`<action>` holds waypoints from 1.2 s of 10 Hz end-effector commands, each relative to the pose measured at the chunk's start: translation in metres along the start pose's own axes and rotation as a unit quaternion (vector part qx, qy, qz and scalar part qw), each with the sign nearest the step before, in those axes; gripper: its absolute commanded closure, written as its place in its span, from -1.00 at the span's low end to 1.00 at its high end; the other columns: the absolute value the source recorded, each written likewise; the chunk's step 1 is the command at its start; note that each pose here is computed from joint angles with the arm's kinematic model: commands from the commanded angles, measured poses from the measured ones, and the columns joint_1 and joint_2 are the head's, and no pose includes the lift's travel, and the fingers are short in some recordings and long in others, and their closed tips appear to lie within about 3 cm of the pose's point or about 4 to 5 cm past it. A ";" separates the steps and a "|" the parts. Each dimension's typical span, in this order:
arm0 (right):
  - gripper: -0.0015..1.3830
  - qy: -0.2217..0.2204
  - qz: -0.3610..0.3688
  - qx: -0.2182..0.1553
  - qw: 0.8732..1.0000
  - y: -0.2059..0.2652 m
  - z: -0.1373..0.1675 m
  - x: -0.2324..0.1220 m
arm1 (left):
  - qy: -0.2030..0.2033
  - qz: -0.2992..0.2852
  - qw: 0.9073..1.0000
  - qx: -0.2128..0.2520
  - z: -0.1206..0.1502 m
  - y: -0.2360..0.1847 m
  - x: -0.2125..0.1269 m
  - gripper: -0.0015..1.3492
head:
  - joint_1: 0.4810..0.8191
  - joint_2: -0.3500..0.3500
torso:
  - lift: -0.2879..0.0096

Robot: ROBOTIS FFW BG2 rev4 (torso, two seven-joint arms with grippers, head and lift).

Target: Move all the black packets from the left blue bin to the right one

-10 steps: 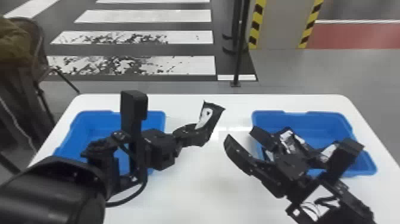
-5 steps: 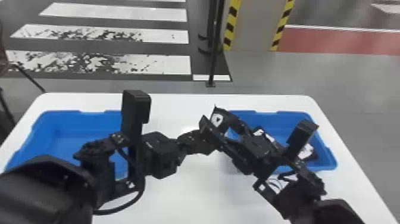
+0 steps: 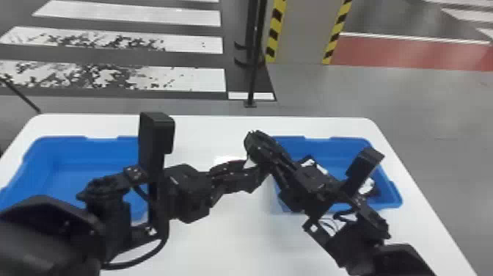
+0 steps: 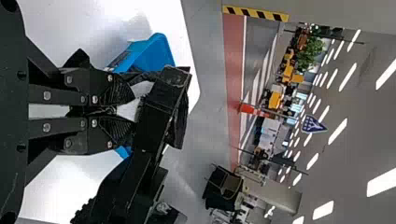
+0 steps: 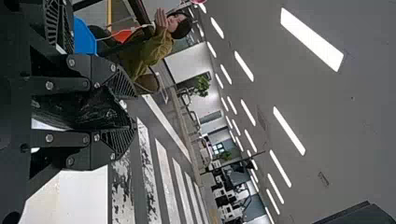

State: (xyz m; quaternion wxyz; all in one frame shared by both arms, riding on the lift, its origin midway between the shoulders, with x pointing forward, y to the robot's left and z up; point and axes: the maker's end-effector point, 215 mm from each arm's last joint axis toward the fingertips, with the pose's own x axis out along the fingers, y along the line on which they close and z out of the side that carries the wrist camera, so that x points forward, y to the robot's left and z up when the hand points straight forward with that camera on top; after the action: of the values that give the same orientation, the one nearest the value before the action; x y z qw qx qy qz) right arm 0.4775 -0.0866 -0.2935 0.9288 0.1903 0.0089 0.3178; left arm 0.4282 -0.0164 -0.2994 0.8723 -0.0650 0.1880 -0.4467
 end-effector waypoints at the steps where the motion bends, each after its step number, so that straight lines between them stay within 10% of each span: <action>1: 0.84 -0.004 -0.002 0.000 1.000 -0.003 0.004 -0.001 | -0.019 0.020 1.000 -0.006 0.003 0.016 -0.010 -0.15 | 0.27 -0.37 | -0.01; 3: 0.84 -0.008 -0.026 -0.010 1.000 -0.034 0.013 -0.004 | -0.050 0.051 0.997 -0.011 0.010 0.034 -0.038 -0.86 | 0.27 -0.31 | -0.01; 9: 0.80 0.038 -0.208 -0.104 0.972 -0.229 0.033 -0.066 | -0.120 0.159 0.980 -0.009 0.022 0.039 -0.159 -0.80 | 0.27 -0.43 | -0.01; 12: -0.29 0.080 -0.234 -0.108 0.963 -0.261 0.003 -0.081 | -0.128 0.180 0.975 -0.016 0.019 0.039 -0.181 -0.80 | 0.27 -0.58 | -0.01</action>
State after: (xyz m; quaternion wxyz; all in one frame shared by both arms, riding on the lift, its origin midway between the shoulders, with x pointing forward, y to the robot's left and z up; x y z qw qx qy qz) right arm 0.5691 -0.3226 -0.3867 0.9885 0.0615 0.0863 0.1075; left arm 0.3708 0.1473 -0.2442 0.9528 -0.1008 0.0912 -0.2716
